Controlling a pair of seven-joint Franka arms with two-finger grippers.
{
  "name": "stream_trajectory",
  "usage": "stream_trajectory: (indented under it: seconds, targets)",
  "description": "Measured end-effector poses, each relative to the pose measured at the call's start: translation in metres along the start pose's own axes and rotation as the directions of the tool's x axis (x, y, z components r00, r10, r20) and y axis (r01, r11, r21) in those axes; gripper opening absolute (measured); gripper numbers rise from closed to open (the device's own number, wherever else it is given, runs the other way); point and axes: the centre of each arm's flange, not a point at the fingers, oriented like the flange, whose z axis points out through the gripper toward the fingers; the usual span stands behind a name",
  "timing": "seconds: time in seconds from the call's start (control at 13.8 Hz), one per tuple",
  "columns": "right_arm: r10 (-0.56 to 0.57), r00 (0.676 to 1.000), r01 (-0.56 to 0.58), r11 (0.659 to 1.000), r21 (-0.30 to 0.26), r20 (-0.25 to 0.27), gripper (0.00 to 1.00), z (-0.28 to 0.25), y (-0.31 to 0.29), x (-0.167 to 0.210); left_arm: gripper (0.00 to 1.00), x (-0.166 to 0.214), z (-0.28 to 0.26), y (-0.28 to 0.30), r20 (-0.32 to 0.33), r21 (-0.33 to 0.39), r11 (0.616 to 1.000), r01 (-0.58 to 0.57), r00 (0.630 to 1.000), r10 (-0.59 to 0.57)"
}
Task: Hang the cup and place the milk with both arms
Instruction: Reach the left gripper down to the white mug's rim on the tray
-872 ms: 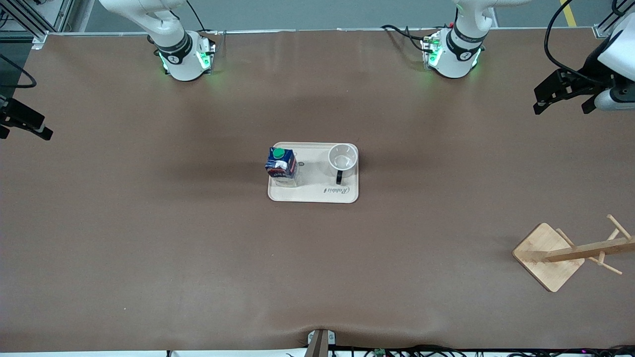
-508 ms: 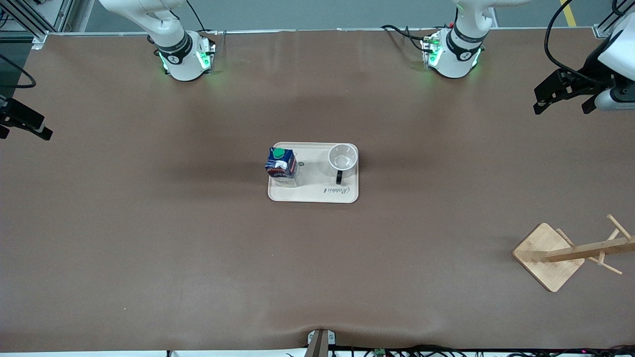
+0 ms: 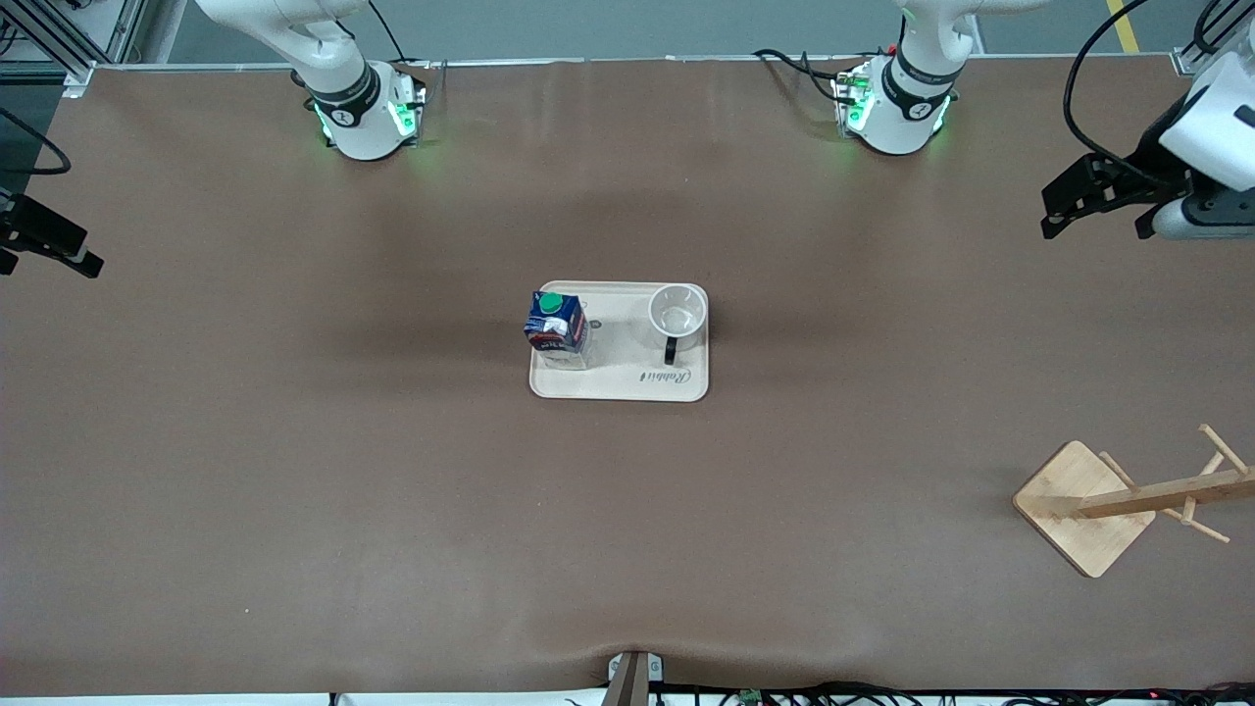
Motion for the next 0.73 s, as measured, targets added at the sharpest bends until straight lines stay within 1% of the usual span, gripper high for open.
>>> stream_trajectory:
  seconds: [0.15, 0.29, 0.36, 0.51, 0.73]
  targets:
    - [0.0, 1.0, 0.0, 1.0, 0.0, -0.001, 1.0, 0.0, 0.0, 0.0, 1.0, 0.005, 0.015, 0.028, 0.016, -0.001, 0.999, -0.041, 0.999, 0.041]
    - [0.0, 1.0, 0.0, 1.0, 0.0, -0.001, 1.0, 0.0, 0.0, 0.0, 1.0, 0.01, 0.035, 0.068, 0.005, -0.007, 0.996, -0.086, 0.996, 0.086]
    - [-0.001, 1.0, 0.001, 1.0, 0.0, -0.001, 1.0, 0.0, 0.0, 0.0, 1.0, 0.012, 0.049, 0.088, 0.014, -0.011, 0.995, -0.099, 0.995, 0.099]
    - [-0.006, 1.0, 0.006, 1.0, 0.0, -0.001, 1.0, 0.0, -0.003, 0.0, 1.0, 0.017, 0.082, 0.128, 0.03, -0.026, 0.995, -0.1, 0.994, 0.101]
    - [-0.01, 1.0, 0.01, 1.0, 0.0, -0.001, 1.0, 0.0, -0.005, 0.0, 1.0, 0.02, 0.141, 0.189, 0.035, -0.068, 0.994, -0.087, 0.995, 0.09]
